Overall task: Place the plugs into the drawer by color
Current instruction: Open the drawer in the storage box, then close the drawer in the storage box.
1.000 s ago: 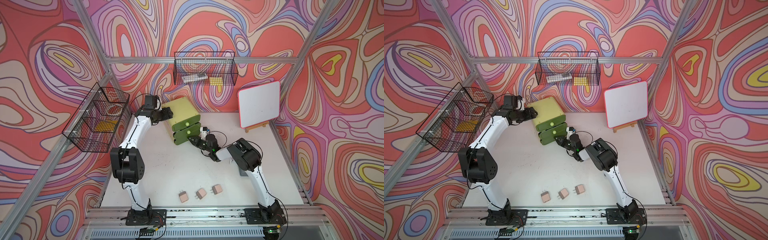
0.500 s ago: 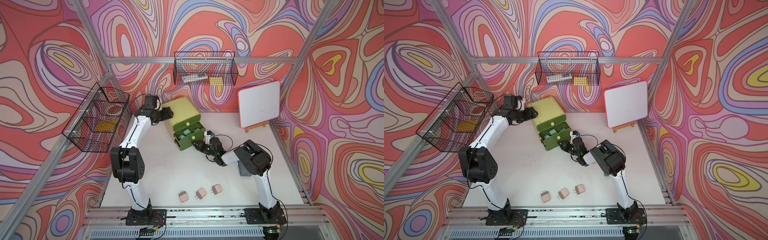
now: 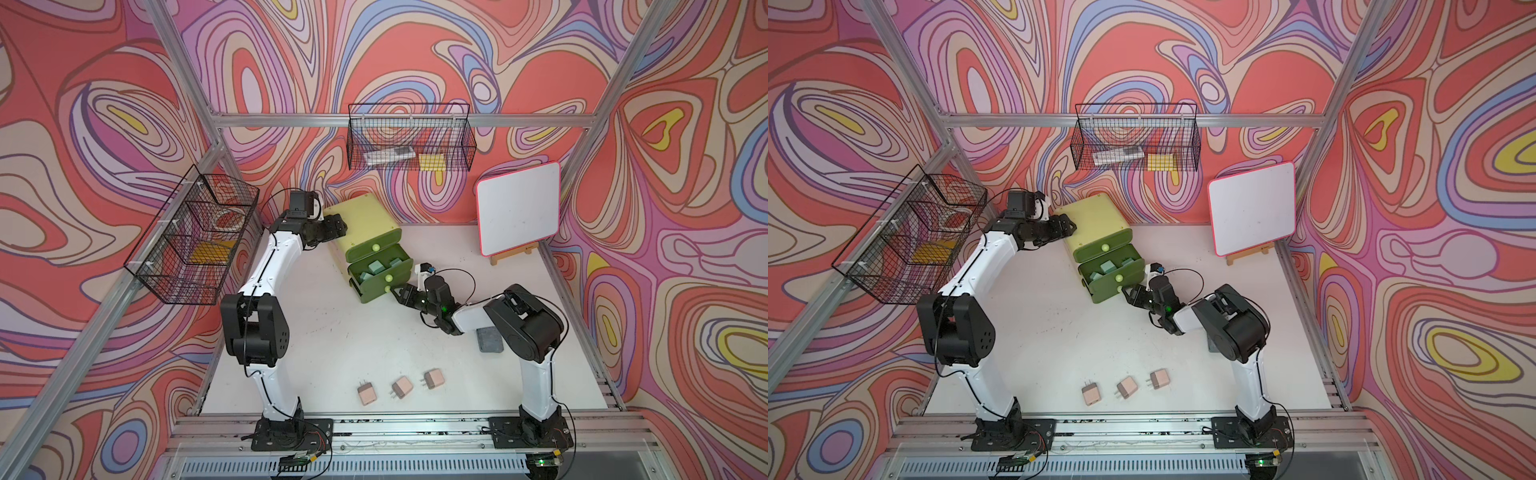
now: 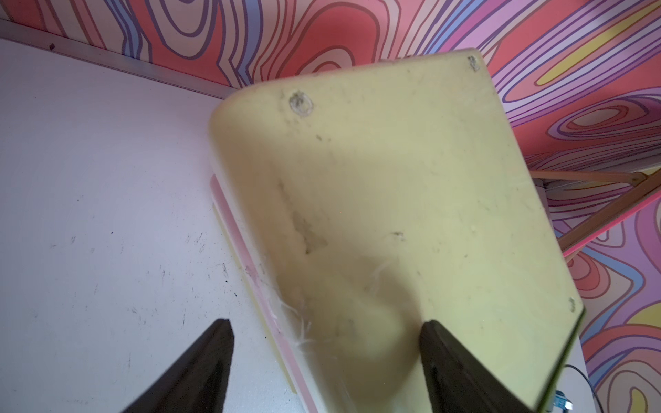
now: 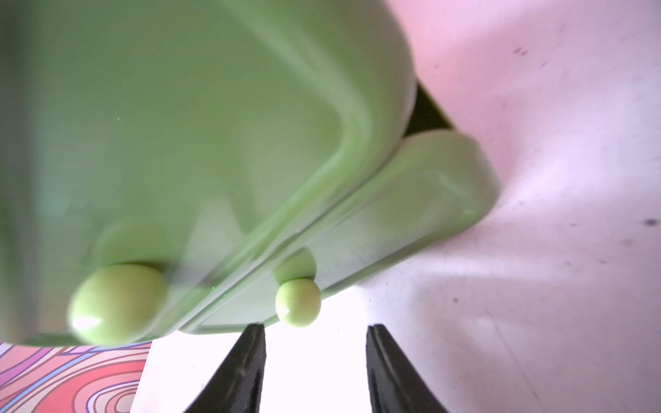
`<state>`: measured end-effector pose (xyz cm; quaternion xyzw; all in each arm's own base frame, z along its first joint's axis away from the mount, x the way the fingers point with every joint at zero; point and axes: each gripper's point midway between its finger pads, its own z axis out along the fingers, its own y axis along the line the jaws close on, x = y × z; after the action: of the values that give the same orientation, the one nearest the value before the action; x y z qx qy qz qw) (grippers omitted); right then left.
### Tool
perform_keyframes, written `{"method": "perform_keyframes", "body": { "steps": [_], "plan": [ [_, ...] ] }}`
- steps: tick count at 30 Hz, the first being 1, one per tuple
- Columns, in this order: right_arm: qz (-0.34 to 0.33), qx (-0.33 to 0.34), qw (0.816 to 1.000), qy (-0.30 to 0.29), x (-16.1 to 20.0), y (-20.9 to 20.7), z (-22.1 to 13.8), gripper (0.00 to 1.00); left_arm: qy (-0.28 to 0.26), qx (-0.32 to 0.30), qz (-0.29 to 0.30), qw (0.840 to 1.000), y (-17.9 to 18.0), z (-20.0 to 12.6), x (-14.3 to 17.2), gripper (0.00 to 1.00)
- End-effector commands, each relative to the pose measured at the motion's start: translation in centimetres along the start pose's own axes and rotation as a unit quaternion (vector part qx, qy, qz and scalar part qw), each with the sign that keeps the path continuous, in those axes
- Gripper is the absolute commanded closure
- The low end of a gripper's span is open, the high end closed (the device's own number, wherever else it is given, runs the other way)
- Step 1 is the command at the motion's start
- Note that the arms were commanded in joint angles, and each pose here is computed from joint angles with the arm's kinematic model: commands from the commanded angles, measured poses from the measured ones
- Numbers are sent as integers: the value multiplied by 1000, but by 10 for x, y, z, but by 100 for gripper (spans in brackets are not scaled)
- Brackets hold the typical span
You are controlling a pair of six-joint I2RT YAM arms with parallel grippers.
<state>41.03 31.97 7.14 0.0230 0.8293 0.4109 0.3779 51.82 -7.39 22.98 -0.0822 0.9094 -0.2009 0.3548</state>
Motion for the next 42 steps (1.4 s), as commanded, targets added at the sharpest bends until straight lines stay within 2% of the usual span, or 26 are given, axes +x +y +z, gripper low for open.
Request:
{"method": "perform_keyframes", "body": {
  "steps": [1,3,7,12,23,32,42],
  "plan": [
    [-56,39,998,-6,-3,-4,-14,54,73,-58,-19,995,37,24,42,19],
    [-76,37,996,-9,-4,6,-16,57,73,-58,-18,995,37,23,43,19],
    [-116,23,993,-16,-9,36,-15,70,73,-58,-17,996,37,22,42,19],
    [-131,11,991,-23,-18,51,-7,79,73,-59,-17,995,37,22,43,19],
    [-155,1,987,-38,-42,71,19,80,75,-56,-18,995,36,21,44,19],
    [-172,8,984,-34,-42,67,35,80,76,-56,-17,995,36,21,44,19],
    [-183,-13,981,-67,-56,77,58,81,73,-56,-16,996,35,18,44,19]
  ]
}}
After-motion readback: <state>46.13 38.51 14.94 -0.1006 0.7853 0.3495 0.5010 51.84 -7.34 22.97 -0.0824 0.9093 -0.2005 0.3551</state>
